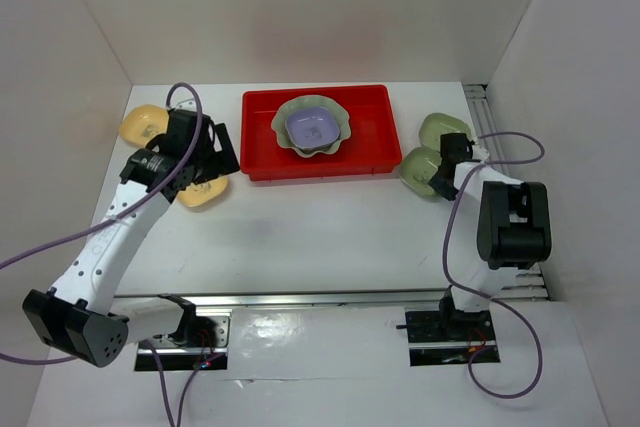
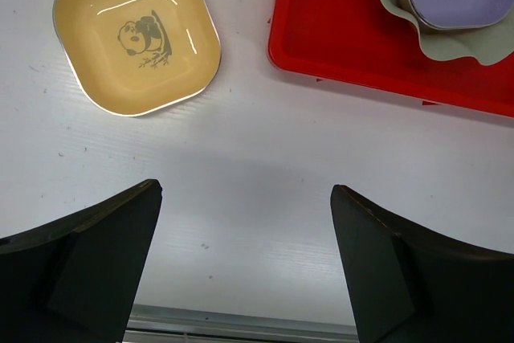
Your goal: Place the plates into the plastic bin on the countertop
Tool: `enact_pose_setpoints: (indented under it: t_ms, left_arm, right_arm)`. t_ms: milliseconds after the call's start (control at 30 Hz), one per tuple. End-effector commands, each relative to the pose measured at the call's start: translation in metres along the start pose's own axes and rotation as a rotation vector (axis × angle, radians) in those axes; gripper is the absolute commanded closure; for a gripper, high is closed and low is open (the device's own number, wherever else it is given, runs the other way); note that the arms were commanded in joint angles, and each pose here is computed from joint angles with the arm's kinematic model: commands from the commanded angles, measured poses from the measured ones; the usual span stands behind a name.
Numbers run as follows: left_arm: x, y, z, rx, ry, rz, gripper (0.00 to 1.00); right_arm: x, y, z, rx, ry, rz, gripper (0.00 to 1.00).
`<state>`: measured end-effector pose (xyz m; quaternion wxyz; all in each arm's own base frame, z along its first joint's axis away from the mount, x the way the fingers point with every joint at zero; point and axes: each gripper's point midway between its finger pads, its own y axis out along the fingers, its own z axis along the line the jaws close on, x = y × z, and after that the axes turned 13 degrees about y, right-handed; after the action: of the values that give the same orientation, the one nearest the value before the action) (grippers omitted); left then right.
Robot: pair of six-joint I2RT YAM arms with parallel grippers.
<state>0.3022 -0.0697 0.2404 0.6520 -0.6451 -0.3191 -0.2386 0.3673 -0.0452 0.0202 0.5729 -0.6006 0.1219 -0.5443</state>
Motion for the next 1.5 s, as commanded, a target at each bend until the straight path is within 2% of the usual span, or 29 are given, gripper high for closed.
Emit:
enact_pose_setpoints:
  t_ms: [0,100,167,233,400,667,733,900,1000,1067,1100,1167,1200,1233,1267,1300,1333,1367,1400,1433,1467]
  left_arm:
    - [0.006,-0.003,0.001,-0.037,0.006,-0.030,0.00]
    - [0.006,0.000,0.005,-0.033,-0.006,-0.028,0.00]
    - [0.006,0.000,0.005,-0.033,0.003,-0.028,0.00]
    - [0.008,0.001,0.006,-0.036,-0.006,-0.035,0.00]
    - [0.007,0.007,0.011,-0.022,-0.019,-0.016,0.00]
    - [0.004,0.009,0.015,-0.013,-0.023,-0.008,0.00]
    - [0.005,0.010,0.018,0.006,-0.032,-0.013,0.00]
    - [0.005,0.014,0.028,0.065,-0.057,-0.008,0.00]
    - [-0.004,0.023,0.036,0.087,-0.084,0.047,0.00]
    - [-0.007,0.026,0.043,0.099,-0.117,0.059,0.00]
    - [-0.007,0.031,0.053,0.116,-0.146,0.073,0.00]
    - [-0.014,0.039,0.055,0.085,-0.200,0.120,0.00]
    - [-0.015,0.042,0.065,0.097,-0.233,0.131,0.00]
    - [-0.010,0.041,0.064,0.076,-0.264,0.126,0.00]
    - [-0.007,0.043,0.067,0.076,-0.289,0.129,0.00]
    - [-0.007,0.046,0.076,0.091,-0.315,0.136,0.00]
    - [-0.002,0.045,0.081,0.099,-0.338,0.122,0.00]
    - [0.000,0.049,0.085,0.110,-0.348,0.128,0.00]
    - [-0.001,0.051,0.089,0.122,-0.367,0.135,0.00]
    - [0.003,0.053,0.099,0.145,-0.383,0.128,0.00]
    - [0.007,0.055,0.106,0.169,-0.391,0.124,0.00]
  right_arm:
    - [-0.002,0.008,0.000,0.025,0.036,-0.004,0.73]
    - [-0.004,0.008,-0.009,0.003,0.033,-0.013,0.87]
    - [-0.003,0.005,-0.008,0.004,0.043,-0.014,0.90]
    - [0.000,-0.003,-0.016,-0.020,0.040,-0.031,1.00]
    - [0.016,-0.028,-0.026,-0.047,0.073,-0.113,1.00]
    - [0.053,-0.091,-0.031,-0.083,0.094,-0.302,1.00]
    - [0.066,-0.115,-0.018,-0.020,0.124,-0.352,1.00]
    - [0.089,-0.168,0.021,0.170,0.189,-0.452,1.00]
    - [0.096,-0.188,0.051,0.295,0.154,-0.459,1.00]
    - [0.095,-0.198,0.078,0.408,0.088,-0.442,1.00]
    - [0.081,-0.198,0.107,0.515,0.034,-0.384,1.00]
    - [0.075,-0.210,0.144,0.652,-0.098,-0.355,1.00]
    - [0.052,-0.199,0.167,0.696,-0.172,-0.278,1.00]
    - [0.055,-0.211,0.190,0.757,-0.236,-0.281,1.00]
    - [0.051,-0.208,0.203,0.783,-0.278,-0.260,1.00]
    - [0.031,-0.184,0.217,0.764,-0.339,-0.195,1.00]
    - [0.015,-0.185,0.233,0.829,-0.427,-0.145,1.00]
    - [0.019,-0.195,0.253,0.864,-0.444,-0.152,1.00]
    - [0.006,-0.169,0.262,0.843,-0.482,-0.110,1.00]
    - [-0.004,-0.165,0.270,0.846,-0.514,-0.081,1.00]
    - [0.000,-0.177,0.291,0.896,-0.533,-0.100,1.00]
